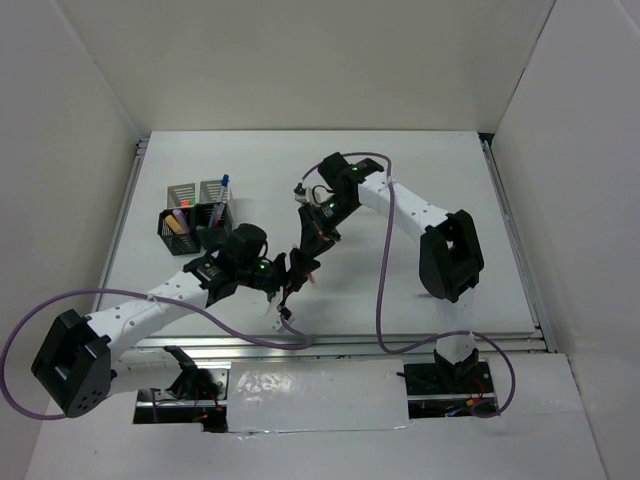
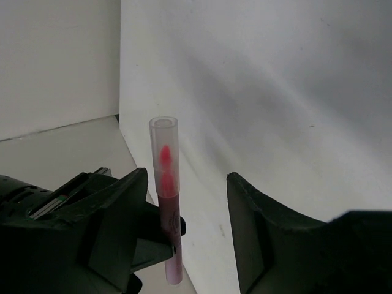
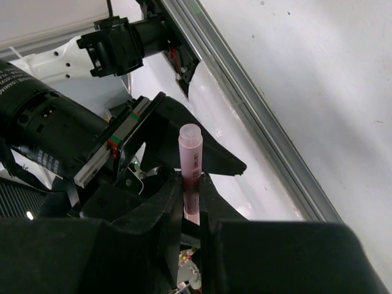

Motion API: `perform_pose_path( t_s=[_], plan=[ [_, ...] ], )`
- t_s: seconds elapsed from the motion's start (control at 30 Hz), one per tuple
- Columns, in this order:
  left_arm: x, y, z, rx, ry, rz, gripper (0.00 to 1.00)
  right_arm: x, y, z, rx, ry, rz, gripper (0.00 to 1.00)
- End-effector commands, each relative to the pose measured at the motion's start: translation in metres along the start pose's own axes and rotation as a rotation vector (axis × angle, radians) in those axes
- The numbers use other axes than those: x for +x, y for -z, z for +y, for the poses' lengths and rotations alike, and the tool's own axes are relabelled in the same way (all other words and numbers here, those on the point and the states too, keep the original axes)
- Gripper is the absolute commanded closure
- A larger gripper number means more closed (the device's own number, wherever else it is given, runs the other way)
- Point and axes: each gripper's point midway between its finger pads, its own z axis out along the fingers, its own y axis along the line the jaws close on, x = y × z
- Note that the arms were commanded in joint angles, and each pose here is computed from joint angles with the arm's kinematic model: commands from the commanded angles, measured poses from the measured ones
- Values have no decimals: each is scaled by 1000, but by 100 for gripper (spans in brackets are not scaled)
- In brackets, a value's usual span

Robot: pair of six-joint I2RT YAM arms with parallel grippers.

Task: Sort the stationery into containers
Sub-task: Place the pen in the storage box.

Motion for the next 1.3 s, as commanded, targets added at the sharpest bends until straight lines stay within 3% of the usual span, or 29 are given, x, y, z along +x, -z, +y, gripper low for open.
perform_pose_path(
  t_s=[0.0, 0.13, 0.3, 0.37, 0.43, 0.47, 0.5, 0.6, 0.7, 0.77, 0.8, 0.83, 0.87, 0.9, 0.93, 1.07, 1.13, 1.27],
  plan=[
    [-5, -4, 19, -40, -68, -23, 34, -3, 6, 12, 9, 18, -32, 100],
    [-17, -6, 20, -28, -66, -58, 54, -11, 5, 7, 38, -1, -46, 100],
    [-28, -11, 13, 0, -76, -65, 68, -23, 12, -4, 46, -38, -77, 100],
    [-31, -14, 14, 6, -61, -65, 79, -23, 15, -5, 24, -52, -79, 100],
    [-32, -13, 20, -7, -33, -59, 96, -21, 15, -7, 21, -55, -77, 84],
    [-35, -12, 23, -17, -19, -59, 99, -21, 19, -11, 22, -45, -83, 79],
    [-34, -11, 30, -41, -2, -50, 100, -26, 25, -17, 48, -37, -106, 65],
    [-46, 6, 41, -90, 119, -45, 100, -56, 75, -44, 153, -11, -245, 43],
    [-48, 25, 68, -211, 307, -33, 100, -86, 150, -74, 216, -52, -441, 41],
    [-28, 55, 99, -372, 577, 5, 100, -95, 202, -74, 315, 5, -627, 40],
    [-18, 66, 109, -430, 667, 14, 100, -86, 220, -94, 362, -30, -683, 33],
    [6, 88, 116, -521, 862, 44, 100, -84, 239, -102, 458, -4, -758, 22],
    [17, 101, 122, -585, 932, 46, 100, -81, 269, -80, 527, 111, -878, 15],
    [31, 113, 122, -639, 1000, 54, 100, -69, 266, -94, 588, 112, -874, 11],
    [60, 137, 113, -742, 1160, 87, 100, -63, 274, -98, 680, 170, -883, 11],
    [136, 202, 93, -1031, 1445, 95, 100, -30, 285, -107, 779, 229, -883, 8],
    [156, 232, 84, -1095, 1408, 100, 100, -22, 283, -113, 771, 210, -876, 8],
    [191, 251, 40, -1199, 1390, 177, 100, -13, 286, -107, 756, 232, -914, 8]
  ],
)
